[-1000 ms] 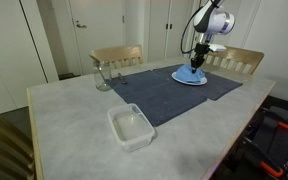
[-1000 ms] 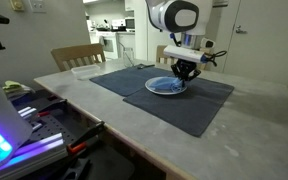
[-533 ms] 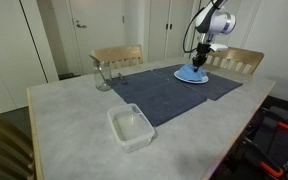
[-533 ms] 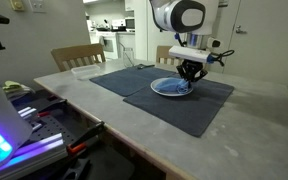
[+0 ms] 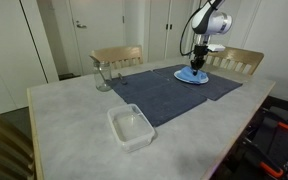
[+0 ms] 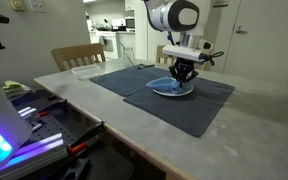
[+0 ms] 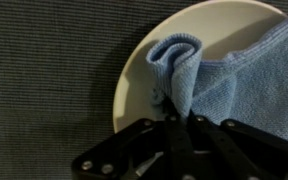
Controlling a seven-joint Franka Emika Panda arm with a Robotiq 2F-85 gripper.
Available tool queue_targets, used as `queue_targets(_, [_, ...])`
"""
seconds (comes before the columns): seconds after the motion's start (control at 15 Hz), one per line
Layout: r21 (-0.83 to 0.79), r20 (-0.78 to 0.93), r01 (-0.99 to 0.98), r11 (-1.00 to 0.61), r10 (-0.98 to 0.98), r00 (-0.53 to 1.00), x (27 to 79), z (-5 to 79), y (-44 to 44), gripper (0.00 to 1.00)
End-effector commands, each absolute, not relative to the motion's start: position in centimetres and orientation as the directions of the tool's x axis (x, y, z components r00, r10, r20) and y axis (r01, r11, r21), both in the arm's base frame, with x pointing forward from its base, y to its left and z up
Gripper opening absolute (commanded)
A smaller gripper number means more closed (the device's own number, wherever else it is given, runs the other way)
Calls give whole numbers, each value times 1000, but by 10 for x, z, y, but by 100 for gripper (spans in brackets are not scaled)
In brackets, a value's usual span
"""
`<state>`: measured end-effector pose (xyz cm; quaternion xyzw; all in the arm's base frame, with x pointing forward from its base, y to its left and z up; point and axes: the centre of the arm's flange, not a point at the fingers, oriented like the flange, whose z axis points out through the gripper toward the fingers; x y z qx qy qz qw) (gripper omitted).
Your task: Use the cloth to wipe the plate
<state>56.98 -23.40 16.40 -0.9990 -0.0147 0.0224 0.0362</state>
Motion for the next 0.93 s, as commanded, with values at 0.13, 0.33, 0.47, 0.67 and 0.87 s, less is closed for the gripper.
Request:
queue_targets(0.13, [-166,-95,45,-985,62,994,570,160,-192,2])
queue_targets(0.33, [-213,-123,47,-976,75,990,572,159,-178,2])
queue_targets(0.47, [-233,-143,41,-972,76,987,572,158,-176,2])
queue_targets(0.67, [-243,-162,30,-970,71,984,571,157,-181,2])
queue_targets(0.87, [-229,-158,23,-973,60,986,571,158,-195,2])
